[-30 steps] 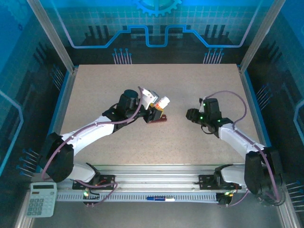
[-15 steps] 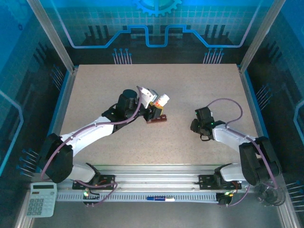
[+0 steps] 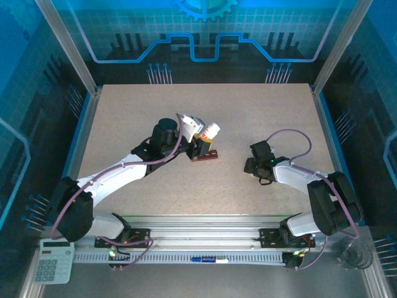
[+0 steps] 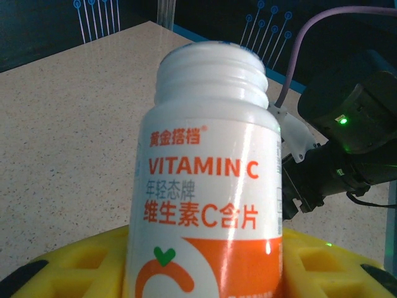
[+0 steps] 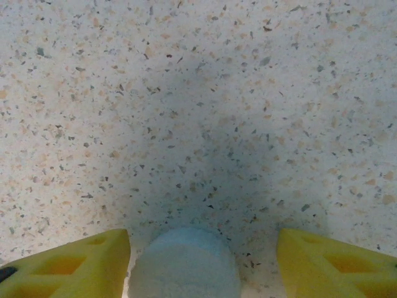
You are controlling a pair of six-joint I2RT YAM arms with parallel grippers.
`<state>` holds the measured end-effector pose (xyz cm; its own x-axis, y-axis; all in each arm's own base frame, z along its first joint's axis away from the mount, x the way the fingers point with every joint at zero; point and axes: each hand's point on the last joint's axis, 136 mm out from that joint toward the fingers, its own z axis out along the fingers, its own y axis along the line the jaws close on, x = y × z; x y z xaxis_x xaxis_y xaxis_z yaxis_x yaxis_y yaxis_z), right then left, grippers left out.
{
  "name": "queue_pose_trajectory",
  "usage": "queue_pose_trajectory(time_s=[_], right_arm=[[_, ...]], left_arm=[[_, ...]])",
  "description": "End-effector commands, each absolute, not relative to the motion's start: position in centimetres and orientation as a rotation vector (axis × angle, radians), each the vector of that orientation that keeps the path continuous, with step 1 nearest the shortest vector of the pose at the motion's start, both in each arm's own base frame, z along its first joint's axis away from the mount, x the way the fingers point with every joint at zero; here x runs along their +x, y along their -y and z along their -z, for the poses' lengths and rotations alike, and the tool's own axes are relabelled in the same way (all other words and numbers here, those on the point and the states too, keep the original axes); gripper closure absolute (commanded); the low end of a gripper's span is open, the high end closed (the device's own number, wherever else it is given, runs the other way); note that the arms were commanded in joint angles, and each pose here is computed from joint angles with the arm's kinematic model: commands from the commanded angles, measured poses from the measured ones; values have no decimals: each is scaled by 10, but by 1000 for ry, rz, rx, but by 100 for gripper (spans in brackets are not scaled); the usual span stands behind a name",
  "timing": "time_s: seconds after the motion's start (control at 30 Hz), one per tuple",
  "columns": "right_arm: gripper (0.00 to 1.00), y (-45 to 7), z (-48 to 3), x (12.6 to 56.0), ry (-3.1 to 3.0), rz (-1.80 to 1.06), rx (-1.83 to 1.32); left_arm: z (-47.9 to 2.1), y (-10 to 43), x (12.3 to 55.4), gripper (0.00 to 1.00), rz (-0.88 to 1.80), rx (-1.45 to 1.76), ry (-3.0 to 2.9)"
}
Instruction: Sort the pills into containers
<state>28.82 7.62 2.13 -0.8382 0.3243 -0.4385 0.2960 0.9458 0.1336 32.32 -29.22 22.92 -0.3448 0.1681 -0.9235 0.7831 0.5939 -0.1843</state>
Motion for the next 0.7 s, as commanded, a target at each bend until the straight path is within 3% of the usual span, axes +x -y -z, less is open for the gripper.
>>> queue_pose_trajectory(time_s=[0.0, 0.27, 0.67], right_arm=[[35, -86, -42, 294, -2608, -133, 399], [33, -124, -94, 321, -2549, -340, 184], [32, -169, -110, 358, -2513, -514, 3]], left_arm=[[-243, 289, 320, 100, 785, 743, -1792], [-228, 278, 321, 100, 749, 684, -1820], [-189, 247, 321, 100, 654, 552, -1926]])
